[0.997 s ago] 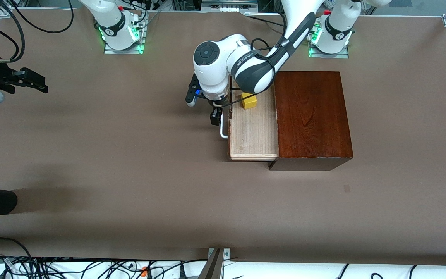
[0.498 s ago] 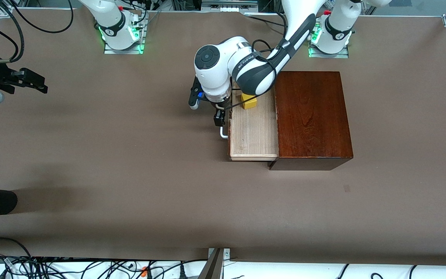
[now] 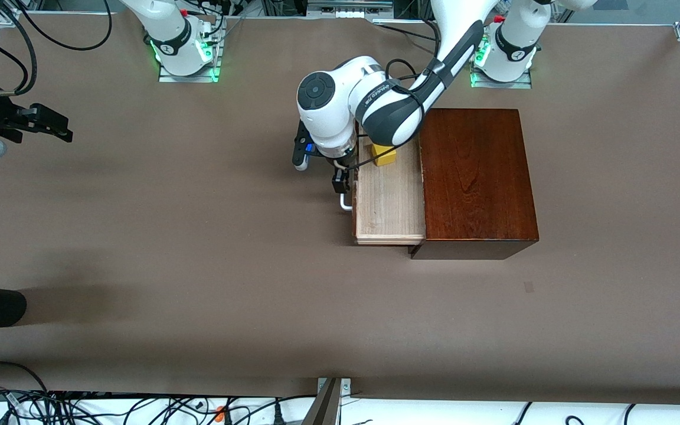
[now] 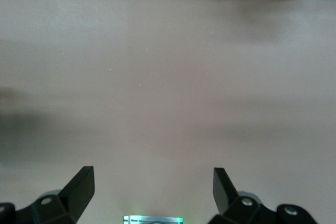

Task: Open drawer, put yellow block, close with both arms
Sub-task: 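Push the drawer shut by its handle with the left gripper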

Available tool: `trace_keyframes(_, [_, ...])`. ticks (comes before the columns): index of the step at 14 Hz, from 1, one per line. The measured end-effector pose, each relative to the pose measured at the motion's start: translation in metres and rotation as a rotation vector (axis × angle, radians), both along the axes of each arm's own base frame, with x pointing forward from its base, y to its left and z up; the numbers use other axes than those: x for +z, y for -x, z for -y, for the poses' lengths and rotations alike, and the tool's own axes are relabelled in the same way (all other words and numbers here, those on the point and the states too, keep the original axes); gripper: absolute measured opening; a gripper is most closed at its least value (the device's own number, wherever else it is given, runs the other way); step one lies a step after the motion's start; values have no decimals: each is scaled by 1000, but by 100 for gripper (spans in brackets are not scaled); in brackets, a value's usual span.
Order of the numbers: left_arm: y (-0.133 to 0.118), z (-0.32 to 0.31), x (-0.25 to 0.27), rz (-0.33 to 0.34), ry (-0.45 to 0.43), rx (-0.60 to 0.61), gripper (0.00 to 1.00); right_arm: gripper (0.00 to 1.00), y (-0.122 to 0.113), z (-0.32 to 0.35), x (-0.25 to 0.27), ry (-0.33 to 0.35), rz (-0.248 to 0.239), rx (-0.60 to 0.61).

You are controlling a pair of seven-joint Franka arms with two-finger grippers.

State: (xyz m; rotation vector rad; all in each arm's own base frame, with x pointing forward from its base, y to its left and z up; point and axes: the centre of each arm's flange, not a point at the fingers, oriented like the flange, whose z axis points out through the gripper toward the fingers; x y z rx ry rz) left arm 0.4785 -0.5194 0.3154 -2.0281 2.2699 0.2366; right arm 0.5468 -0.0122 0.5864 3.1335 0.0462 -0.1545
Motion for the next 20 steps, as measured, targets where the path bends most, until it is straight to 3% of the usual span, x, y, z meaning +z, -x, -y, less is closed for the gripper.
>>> trace_keyframes(3, [-2, -12, -1, -13, -77, 25, 100, 100, 0, 0, 0, 0, 0, 0])
trace_keyframes(11, [-3, -21, 0, -2, -155, 62, 100, 100, 0, 0, 0, 0, 0, -1])
trace_keyframes(20, [-24, -71, -7, -61, -275, 130, 100, 100, 0, 1, 0, 0, 0, -1])
